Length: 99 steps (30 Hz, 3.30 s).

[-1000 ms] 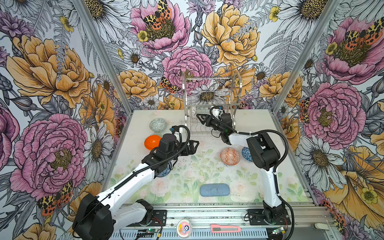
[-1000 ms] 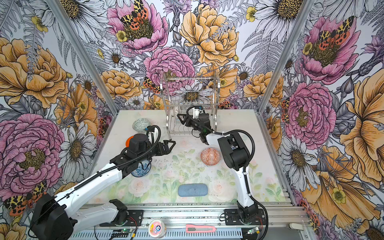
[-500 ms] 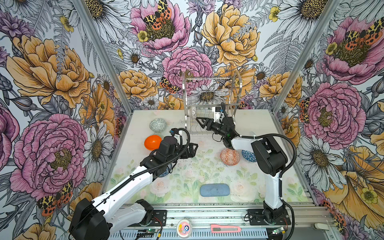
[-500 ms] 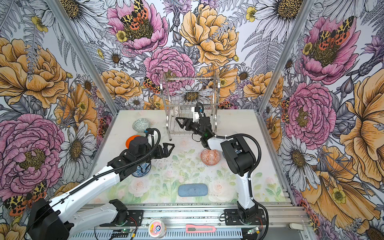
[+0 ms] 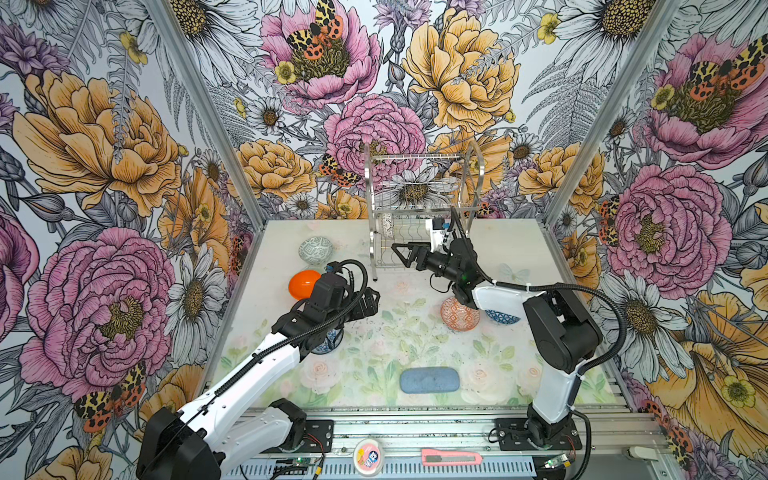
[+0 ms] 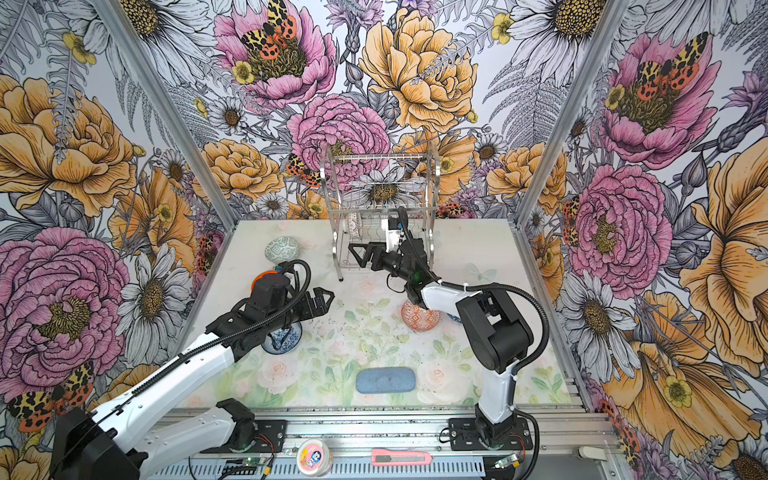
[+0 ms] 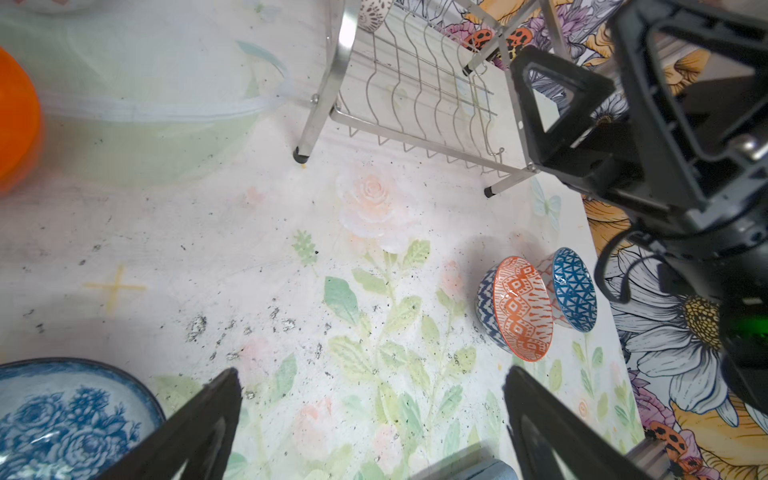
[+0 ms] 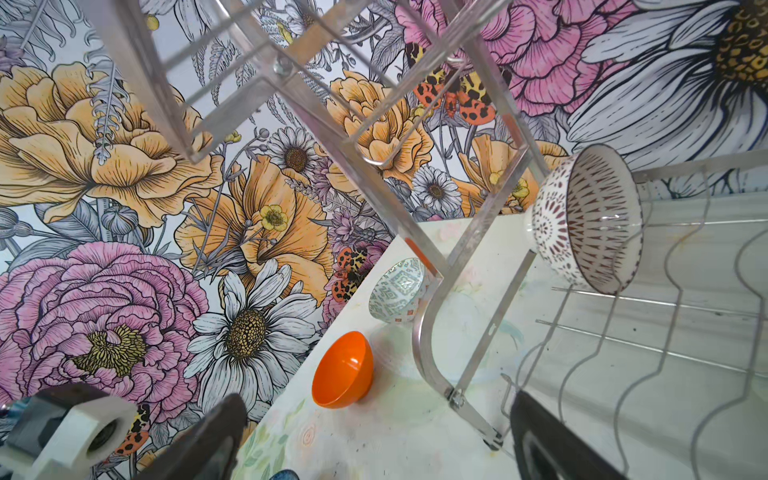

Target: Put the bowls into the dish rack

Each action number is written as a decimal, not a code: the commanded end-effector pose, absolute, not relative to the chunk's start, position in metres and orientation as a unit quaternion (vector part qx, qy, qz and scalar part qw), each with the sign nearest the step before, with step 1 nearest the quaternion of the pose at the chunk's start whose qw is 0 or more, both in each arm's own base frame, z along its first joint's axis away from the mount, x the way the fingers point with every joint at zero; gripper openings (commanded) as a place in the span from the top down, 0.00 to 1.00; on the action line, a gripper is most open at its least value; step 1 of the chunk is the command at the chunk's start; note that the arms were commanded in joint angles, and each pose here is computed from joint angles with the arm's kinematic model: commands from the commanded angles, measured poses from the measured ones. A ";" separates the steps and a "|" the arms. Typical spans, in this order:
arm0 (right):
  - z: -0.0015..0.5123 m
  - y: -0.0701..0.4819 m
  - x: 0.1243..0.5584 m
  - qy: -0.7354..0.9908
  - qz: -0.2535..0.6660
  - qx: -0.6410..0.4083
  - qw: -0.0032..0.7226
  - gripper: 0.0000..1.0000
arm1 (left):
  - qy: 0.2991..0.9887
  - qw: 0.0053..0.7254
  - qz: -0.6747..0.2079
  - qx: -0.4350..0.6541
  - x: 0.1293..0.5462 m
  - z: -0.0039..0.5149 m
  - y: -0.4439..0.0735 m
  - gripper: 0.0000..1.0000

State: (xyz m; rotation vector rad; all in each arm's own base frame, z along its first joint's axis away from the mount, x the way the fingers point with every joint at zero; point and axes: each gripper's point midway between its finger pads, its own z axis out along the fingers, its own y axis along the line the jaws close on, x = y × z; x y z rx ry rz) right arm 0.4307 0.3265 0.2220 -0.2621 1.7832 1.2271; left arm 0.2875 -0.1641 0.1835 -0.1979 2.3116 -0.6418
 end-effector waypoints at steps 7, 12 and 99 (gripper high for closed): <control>0.201 0.329 0.390 0.787 0.376 -0.185 0.453 0.00 | 0.923 0.304 -0.179 -0.154 0.277 0.135 -0.108 0.01; 0.189 0.332 0.368 0.803 0.316 -0.233 0.447 0.00 | 0.927 0.294 -0.152 -0.174 0.274 0.116 -0.093 0.02; 0.186 0.165 0.356 0.859 0.150 -0.027 0.489 0.00 | 0.967 0.204 -0.150 0.037 0.343 0.049 -0.314 0.90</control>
